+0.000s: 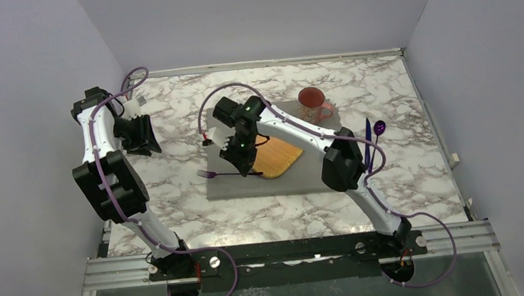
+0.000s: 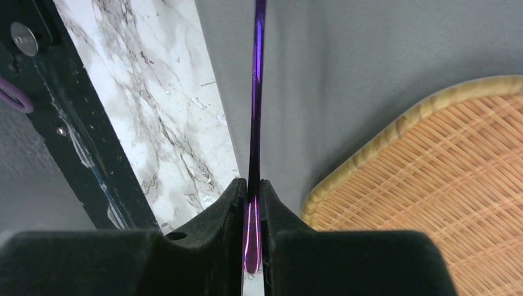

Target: Set the dinner table for one person

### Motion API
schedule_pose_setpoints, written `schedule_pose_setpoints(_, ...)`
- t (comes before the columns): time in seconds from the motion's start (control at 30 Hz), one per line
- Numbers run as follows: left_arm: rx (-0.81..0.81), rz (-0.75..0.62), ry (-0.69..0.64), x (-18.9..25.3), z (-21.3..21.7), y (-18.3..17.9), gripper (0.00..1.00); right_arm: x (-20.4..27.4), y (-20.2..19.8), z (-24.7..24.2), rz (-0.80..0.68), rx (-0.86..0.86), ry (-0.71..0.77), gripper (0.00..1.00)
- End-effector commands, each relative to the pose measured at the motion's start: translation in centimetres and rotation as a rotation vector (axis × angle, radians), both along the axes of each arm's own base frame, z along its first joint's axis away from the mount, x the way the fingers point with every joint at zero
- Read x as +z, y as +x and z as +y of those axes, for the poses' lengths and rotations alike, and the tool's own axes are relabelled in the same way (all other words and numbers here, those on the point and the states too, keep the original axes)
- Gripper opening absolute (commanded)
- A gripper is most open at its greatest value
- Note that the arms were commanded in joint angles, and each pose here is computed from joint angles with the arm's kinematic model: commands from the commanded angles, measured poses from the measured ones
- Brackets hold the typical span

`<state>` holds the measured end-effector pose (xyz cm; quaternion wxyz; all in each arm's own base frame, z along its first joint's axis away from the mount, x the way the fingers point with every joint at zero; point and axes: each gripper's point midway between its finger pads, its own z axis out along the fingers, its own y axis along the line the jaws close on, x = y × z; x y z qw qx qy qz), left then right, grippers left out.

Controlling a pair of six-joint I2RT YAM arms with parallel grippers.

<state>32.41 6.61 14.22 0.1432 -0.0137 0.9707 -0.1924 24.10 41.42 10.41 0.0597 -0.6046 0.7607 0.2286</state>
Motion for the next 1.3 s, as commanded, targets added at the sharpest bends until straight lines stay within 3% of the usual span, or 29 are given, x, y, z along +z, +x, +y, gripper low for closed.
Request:
schedule_pose_setpoints(0.0,-0.006,-0.020,-0.025,0.6,-0.2,0.2,0.43,-0.8,-1.6,0.1,0.039,0.060,-0.027,0.18)
schedule_pose_setpoints(0.57,-0.037,0.005,-0.103,0.6,-1.6,-0.4,0.42,-2.6,-1.9,-1.0,0.057,0.074,-0.088,0.23)
schedule_pose_setpoints(0.8,-0.229,0.020,-0.204,0.8,-5.3,-2.9,0.35,-3.7,-0.8,0.6,0.031,0.036,-0.052,0.23)
schedule_pose_setpoints(1.07,-0.575,0.005,-0.062,-0.1,-9.5,-3.5,0.35,-4.0,0.4,0.5,-0.015,-0.009,-0.078,0.22)
schedule_pose_setpoints(1.17,-0.633,-0.030,0.050,-0.1,-9.2,-2.2,0.35,-1.3,1.8,0.6,-0.065,-0.094,-0.024,0.22)
schedule_pose_setpoints(1.27,-0.631,-0.028,0.132,-0.5,-7.9,-1.1,0.35,2.5,4.8,0.0,-0.229,-0.180,0.007,0.22)
